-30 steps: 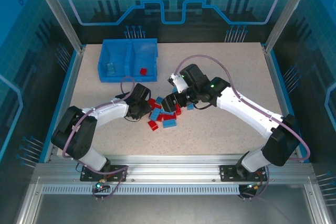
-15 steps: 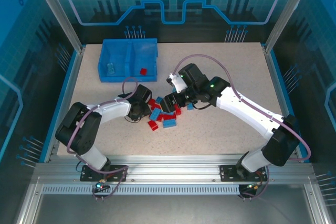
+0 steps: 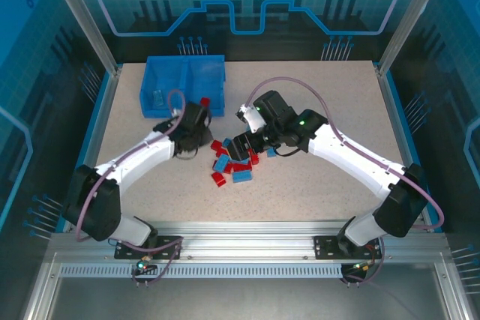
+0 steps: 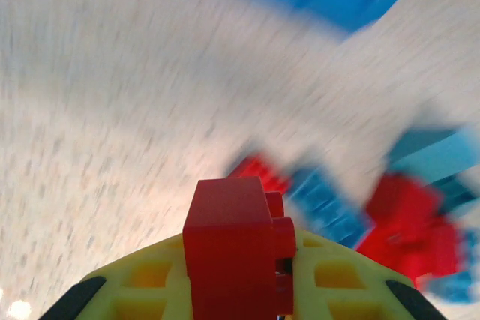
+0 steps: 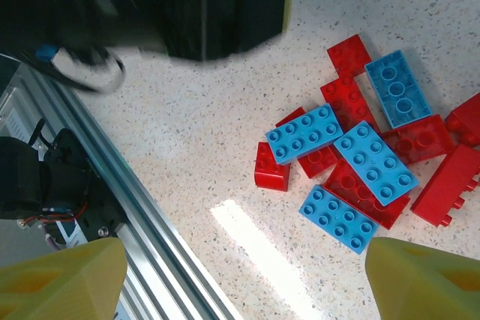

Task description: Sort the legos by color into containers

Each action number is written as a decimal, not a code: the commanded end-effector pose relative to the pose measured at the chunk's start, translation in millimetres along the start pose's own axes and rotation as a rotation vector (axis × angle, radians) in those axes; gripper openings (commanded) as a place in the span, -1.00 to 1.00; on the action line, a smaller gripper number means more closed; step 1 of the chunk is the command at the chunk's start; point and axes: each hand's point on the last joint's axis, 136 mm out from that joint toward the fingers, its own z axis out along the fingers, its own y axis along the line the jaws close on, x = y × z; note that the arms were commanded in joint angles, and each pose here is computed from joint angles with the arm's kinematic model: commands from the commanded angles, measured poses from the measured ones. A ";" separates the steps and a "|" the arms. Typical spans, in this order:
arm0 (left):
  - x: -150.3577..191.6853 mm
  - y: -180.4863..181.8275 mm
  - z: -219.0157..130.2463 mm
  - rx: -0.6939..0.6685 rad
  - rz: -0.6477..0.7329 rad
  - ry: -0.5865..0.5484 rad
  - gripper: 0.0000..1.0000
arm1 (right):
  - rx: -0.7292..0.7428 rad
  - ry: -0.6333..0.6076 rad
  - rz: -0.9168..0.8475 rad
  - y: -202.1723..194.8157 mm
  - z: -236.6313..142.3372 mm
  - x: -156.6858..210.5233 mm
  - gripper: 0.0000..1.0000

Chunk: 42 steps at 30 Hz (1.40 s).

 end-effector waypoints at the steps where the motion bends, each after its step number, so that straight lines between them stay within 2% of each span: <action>1: -67.6 -8.6 -5.3 -0.031 0.055 -0.140 -0.74 | -0.003 -0.041 -0.001 8.2 -10.9 -5.0 0.69; 6: -137.2 -24.0 40.0 -0.017 0.013 -0.154 -0.76 | -0.002 -0.038 0.013 8.1 -14.6 0.7 0.69; 10: -169.9 -40.5 81.5 0.006 0.004 -0.123 -0.69 | 0.017 -0.051 0.017 6.5 -24.6 4.8 0.69; 13: -179.8 -53.1 107.3 0.026 0.010 -0.094 -0.61 | 0.023 -0.063 0.015 7.4 -32.7 6.1 0.69; 18: -175.4 -59.5 134.7 0.032 -0.019 -0.038 -0.48 | 0.046 -0.087 0.020 5.3 -45.0 8.7 0.69; 22: -170.9 -61.5 137.3 0.039 -0.030 -0.007 -0.19 | 0.053 -0.104 0.020 4.9 -52.4 11.0 0.70; 25: -173.0 -65.0 124.8 0.057 -0.031 -0.011 -0.13 | 0.054 -0.113 0.018 5.9 -56.4 10.3 0.70; 29: -176.0 -74.2 89.3 0.117 -0.036 -0.028 -0.13 | 0.058 -0.122 0.015 5.8 -57.3 8.2 0.71; 32: -162.3 -80.9 48.3 0.173 -0.032 -0.017 -0.15 | 0.064 -0.123 0.014 3.8 -54.3 7.7 0.71; 35: -122.9 -82.1 8.5 0.220 0.024 -0.016 -0.16 | 0.087 -0.116 -0.002 -2.5 -48.8 9.0 0.71; 37: -88.1 -83.6 -21.8 0.251 0.122 -0.039 -0.17 | 0.106 -0.111 -0.015 -7.7 -45.4 10.4 0.71; 39: -45.4 -83.5 -37.2 0.279 0.260 -0.023 -0.17 | 0.127 -0.107 -0.018 -13.0 -42.3 12.1 0.71; 42: 13.9 -68.9 -49.5 0.246 0.467 0.001 -0.21 | 0.178 -0.140 -0.002 -27.2 -42.9 9.9 0.73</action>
